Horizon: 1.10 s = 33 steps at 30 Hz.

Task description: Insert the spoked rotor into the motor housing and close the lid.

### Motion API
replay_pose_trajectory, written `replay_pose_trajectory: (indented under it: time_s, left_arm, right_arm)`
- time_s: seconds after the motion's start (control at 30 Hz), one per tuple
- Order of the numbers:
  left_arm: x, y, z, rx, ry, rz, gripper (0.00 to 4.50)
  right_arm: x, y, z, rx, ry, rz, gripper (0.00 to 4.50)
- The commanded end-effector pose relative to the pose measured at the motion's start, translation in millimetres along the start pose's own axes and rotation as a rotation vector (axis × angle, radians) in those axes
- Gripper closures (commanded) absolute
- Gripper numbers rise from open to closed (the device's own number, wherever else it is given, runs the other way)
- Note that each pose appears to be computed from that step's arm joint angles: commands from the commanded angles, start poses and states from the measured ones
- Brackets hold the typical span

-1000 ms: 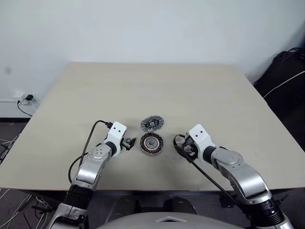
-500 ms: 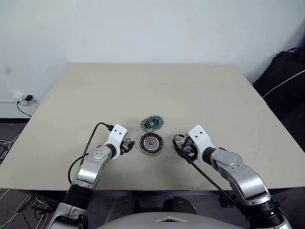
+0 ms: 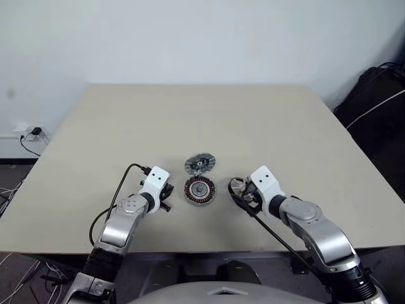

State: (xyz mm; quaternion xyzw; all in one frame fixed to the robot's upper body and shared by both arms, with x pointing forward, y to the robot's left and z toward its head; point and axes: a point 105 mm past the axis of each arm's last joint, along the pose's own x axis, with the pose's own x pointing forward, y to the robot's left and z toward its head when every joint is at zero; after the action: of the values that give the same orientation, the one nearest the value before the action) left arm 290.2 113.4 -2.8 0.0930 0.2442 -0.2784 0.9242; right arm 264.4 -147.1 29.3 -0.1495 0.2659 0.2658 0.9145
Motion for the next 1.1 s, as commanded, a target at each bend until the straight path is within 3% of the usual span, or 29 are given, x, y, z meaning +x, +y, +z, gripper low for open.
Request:
replay_pose_trajectory:
  time_s: [0.03,0.13,0.3,0.57,1.1]
  left_arm:
    - [-11.5,-23.4,46.5,0.02,-0.172,-0.146,3.84]
    - [-18.7,-47.7,66.3,0.04,-0.233,-0.284,3.84]
    - [-17.5,-63.0,75.0,0.084,-0.229,-0.37,3.84]
    - [12.5,-50.6,69.9,0.097,-0.184,-0.253,3.84]
    - [33.0,-64.2,41.1,0.036,-0.088,-0.279,3.84]
  right_arm:
    - [-4.7,-4.8,14.7,-0.024,-0.053,-0.024,0.0]
    - [-3.9,-4.3,15.6,-0.026,-0.055,-0.021,0.0]
    - [-2.8,-4.8,19.3,-0.025,-0.069,-0.024,0.0]
    - [-3.5,-4.7,18.4,-0.018,-0.071,-0.032,0.0]
    - [-5.7,-5.2,18.3,0.004,-0.079,-0.038,0.0]
